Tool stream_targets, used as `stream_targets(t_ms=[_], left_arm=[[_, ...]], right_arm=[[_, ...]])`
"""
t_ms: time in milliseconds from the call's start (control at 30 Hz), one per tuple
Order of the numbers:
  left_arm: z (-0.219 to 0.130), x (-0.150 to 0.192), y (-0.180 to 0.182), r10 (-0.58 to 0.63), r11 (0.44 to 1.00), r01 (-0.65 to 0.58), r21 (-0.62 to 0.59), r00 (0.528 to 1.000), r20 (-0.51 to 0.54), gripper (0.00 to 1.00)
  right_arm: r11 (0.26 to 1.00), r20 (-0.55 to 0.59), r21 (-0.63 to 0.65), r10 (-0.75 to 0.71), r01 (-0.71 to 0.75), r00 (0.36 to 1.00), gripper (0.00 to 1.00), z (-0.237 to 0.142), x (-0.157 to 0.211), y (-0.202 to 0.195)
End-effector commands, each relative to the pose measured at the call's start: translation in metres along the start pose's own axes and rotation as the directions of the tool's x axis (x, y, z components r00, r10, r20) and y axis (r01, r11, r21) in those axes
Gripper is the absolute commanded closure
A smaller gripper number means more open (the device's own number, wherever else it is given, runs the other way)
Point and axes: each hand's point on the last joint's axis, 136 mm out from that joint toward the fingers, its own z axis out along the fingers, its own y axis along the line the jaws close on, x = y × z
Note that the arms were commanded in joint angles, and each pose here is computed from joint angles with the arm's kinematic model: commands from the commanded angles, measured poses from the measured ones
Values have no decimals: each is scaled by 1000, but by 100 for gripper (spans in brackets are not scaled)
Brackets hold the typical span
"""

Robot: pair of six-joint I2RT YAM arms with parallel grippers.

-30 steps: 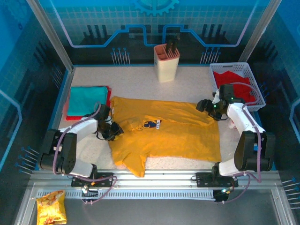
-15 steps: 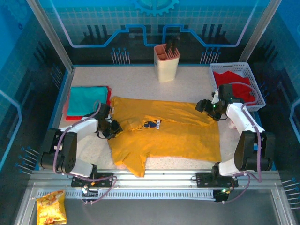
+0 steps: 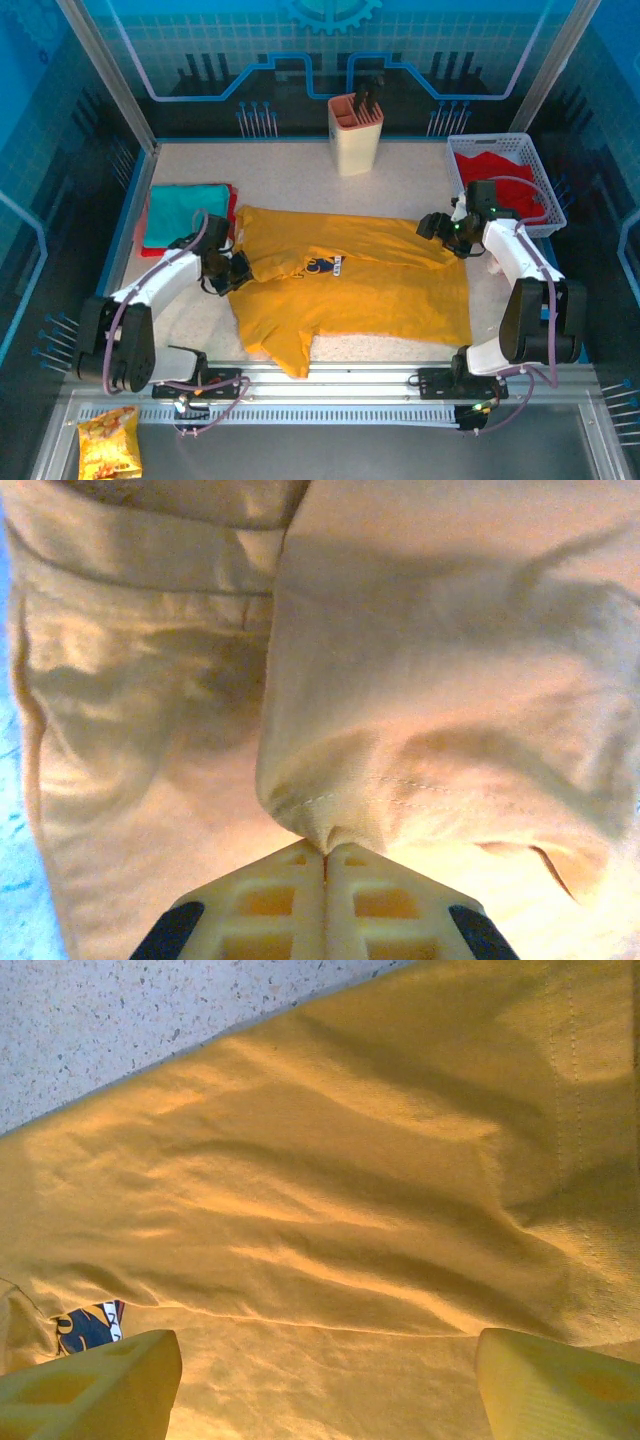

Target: Fold and stack the t-shirts

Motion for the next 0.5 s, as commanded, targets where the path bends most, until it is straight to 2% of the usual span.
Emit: stream_targets(t_ms=[0, 233, 333, 400, 467], left_arm=[[-13, 17, 14, 13, 998, -16, -57, 999, -52, 100], [-24, 8, 40, 18, 982, -17, -187, 1000, 6, 100], [-23, -4, 42, 25, 973, -17, -231, 999, 29, 79], [-22, -10, 32, 21, 979, -12, -203, 999, 41, 65], [-25, -15, 9, 41, 992, -33, -121, 998, 57, 61]], right_arm=[[1000, -13, -26, -14, 14, 1000, 22, 1, 1, 9], [999, -16, -30, -15, 15, 1000, 22, 1, 1, 10], [999, -17, -34, -16, 16, 1000, 22, 1, 2, 10], [999, -18, -34, -17, 16, 1000, 22, 1, 2, 10], [999, -19, -32, -22, 21, 1000, 22, 0, 3, 10]])
